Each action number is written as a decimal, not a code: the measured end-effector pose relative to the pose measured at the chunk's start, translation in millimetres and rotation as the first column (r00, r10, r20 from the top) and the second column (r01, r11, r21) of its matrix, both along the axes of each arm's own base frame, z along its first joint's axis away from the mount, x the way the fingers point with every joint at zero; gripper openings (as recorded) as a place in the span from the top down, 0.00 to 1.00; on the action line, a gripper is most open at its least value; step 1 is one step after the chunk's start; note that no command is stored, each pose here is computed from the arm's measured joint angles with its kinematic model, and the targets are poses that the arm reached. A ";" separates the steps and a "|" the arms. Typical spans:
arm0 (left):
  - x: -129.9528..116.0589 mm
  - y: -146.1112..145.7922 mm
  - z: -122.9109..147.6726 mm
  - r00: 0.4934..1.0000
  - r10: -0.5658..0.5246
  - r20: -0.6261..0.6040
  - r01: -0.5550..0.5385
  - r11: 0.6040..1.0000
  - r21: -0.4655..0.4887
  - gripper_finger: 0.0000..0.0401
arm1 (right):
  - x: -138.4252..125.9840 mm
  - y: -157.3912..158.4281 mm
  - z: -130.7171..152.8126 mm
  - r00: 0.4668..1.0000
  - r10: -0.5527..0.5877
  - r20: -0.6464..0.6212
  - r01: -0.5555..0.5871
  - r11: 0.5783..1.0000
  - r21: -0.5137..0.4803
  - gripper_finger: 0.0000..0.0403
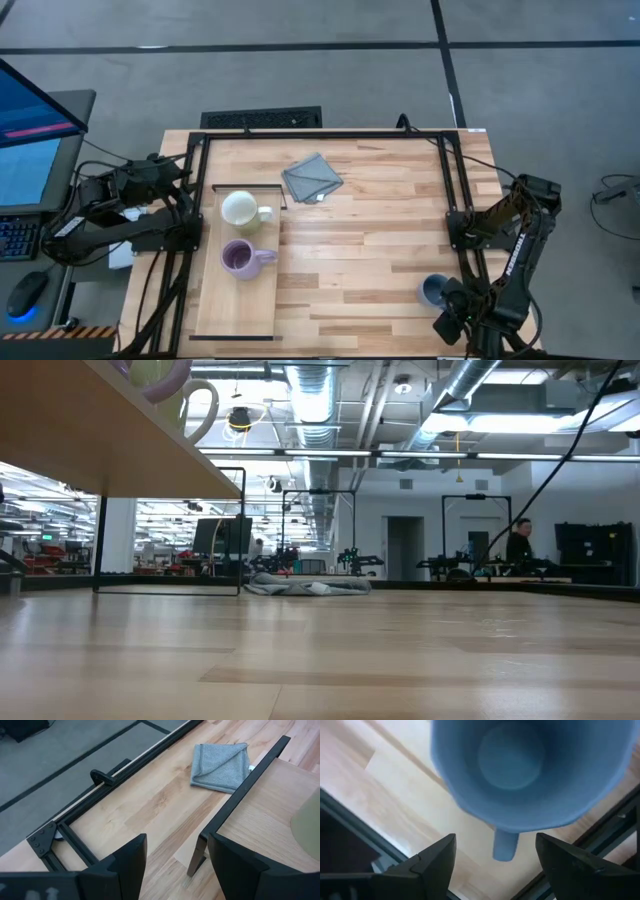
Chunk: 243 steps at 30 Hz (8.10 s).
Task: Stack small to large cups/mugs on shelf
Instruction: Put the blue mug on the shelf
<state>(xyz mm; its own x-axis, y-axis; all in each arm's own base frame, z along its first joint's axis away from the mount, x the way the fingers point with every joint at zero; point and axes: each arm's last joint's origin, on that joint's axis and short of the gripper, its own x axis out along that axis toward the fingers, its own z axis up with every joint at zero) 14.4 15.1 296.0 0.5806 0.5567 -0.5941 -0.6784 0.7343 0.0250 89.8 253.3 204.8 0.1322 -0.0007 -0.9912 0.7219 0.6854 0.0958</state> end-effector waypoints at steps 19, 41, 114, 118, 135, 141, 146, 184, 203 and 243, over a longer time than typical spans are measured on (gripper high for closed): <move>-1.4 1.7 0.5 0.989 0.137 0.054 -0.135 0.990 -0.031 0.49 | 6.2 -4.7 0.0 0.994 -0.109 -0.003 0.109 0.994 -0.012 0.26; -2.3 2.9 0.8 0.980 0.189 0.058 -0.189 0.982 -0.012 0.49 | 10.0 -5.4 0.1 0.986 -0.165 -0.003 0.165 0.986 0.001 0.26; -2.4 2.8 0.8 0.980 0.190 0.058 -0.190 0.982 -0.014 0.49 | 98.2 -54.1 -18.9 0.979 0.116 -0.167 -0.124 0.992 -0.035 0.86; -2.4 2.9 0.8 0.980 0.190 0.057 -0.189 0.982 -0.013 0.49 | 114.7 -67.9 -18.8 0.974 0.165 -0.153 -0.170 0.985 -0.018 0.86; -2.9 2.6 0.1 0.982 0.184 0.042 -0.183 0.983 -0.009 0.49 | 183.7 -109.7 33.1 0.929 0.365 0.059 -0.360 0.929 -0.087 0.86; -2.9 2.6 0.1 0.982 0.183 0.042 -0.183 0.983 -0.008 0.49 | 197.5 -121.5 55.6 0.899 0.425 0.102 -0.408 0.900 -0.153 0.86; -2.9 2.6 0.1 0.982 0.183 0.042 -0.183 0.983 -0.008 0.49 | 206.7 -127.6 74.0 0.868 0.473 0.148 -0.439 0.873 -0.214 0.86; -2.9 2.6 0.1 0.983 0.181 0.042 -0.181 0.983 -0.008 0.49 | 309.3 -63.9 117.5 0.574 0.814 0.090 -0.764 0.572 -0.298 0.86; -3.9 2.1 -1.3 0.984 0.175 0.018 -0.175 0.985 -0.007 0.49 | 314.0 -52.3 108.0 0.555 0.820 0.138 -0.769 0.570 -0.289 0.86; -5.8 1.2 -3.7 0.985 0.174 -0.015 -0.174 0.985 -0.016 0.49 | 308.8 -77.3 80.0 0.692 0.710 -0.134 -0.722 0.676 -0.149 0.86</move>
<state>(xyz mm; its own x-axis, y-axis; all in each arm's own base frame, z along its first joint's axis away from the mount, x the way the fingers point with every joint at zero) 8.7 16.3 292.3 0.4681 0.6381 -0.6113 -0.7953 0.6057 0.0233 398.6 176.0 284.8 0.1071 -0.1045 -0.9887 0.0032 0.9945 -0.1047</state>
